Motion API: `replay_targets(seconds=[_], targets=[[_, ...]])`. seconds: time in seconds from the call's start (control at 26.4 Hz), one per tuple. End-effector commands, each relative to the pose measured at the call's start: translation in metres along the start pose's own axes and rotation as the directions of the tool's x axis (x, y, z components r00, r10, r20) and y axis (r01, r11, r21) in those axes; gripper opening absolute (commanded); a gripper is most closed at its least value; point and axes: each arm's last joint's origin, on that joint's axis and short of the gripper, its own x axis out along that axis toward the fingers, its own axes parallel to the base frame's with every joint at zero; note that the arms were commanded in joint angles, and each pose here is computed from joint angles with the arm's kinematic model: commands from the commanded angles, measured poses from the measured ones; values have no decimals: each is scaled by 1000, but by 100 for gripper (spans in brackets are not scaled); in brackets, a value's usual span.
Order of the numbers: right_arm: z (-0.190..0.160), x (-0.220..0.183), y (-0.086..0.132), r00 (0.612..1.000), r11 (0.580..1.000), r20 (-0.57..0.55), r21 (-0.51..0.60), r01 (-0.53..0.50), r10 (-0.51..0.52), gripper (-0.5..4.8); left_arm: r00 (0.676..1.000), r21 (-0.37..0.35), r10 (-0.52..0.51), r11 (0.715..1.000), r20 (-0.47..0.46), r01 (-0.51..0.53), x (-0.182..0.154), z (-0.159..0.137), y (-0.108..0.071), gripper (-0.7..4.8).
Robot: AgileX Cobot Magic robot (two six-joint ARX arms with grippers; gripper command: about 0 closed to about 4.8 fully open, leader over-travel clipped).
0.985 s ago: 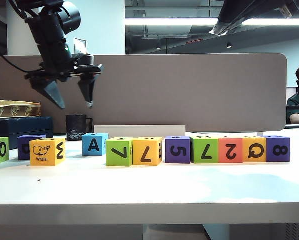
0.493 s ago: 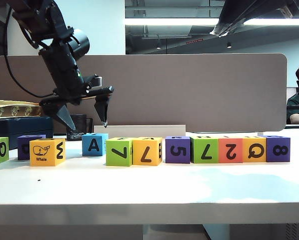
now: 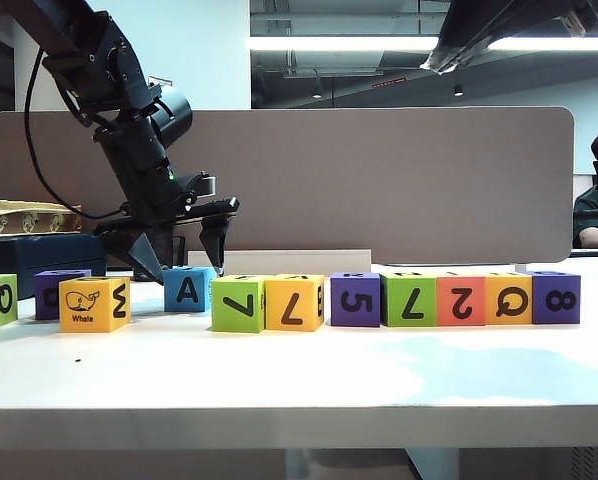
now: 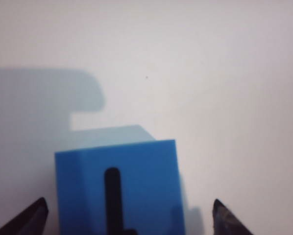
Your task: Select the appropriate blocks from the scattered letter blocks on the table and arrange them in a row to spell out "LEARNING".
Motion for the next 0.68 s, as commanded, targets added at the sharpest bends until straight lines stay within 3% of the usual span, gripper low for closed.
replay_targets(seconds=[0.04,0.19,0.27,0.34,0.68], targets=[[2,-2,1,1000,1000,15,-10,-2,3,-1,1000,6,-1,1000,15,1,-1,2,-1,425],[2,-2,1,1000,1000,15,-10,-3,3,-1,1000,6,1,1000,17,-1,-1,2,-1,424],[2,-2,1,1000,1000,15,-10,-3,3,-1,1000,7,0,1000,16,0,-1,2,-1,320],[2,-2,1,1000,1000,15,-10,-3,3,-1,1000,12,-3,1000,16,3,-1,2,-2,271],[2,-2,1,1000,1000,14,-10,-3,3,-1,1000,18,-28,999,-5,28,-7,3,-3,268]])
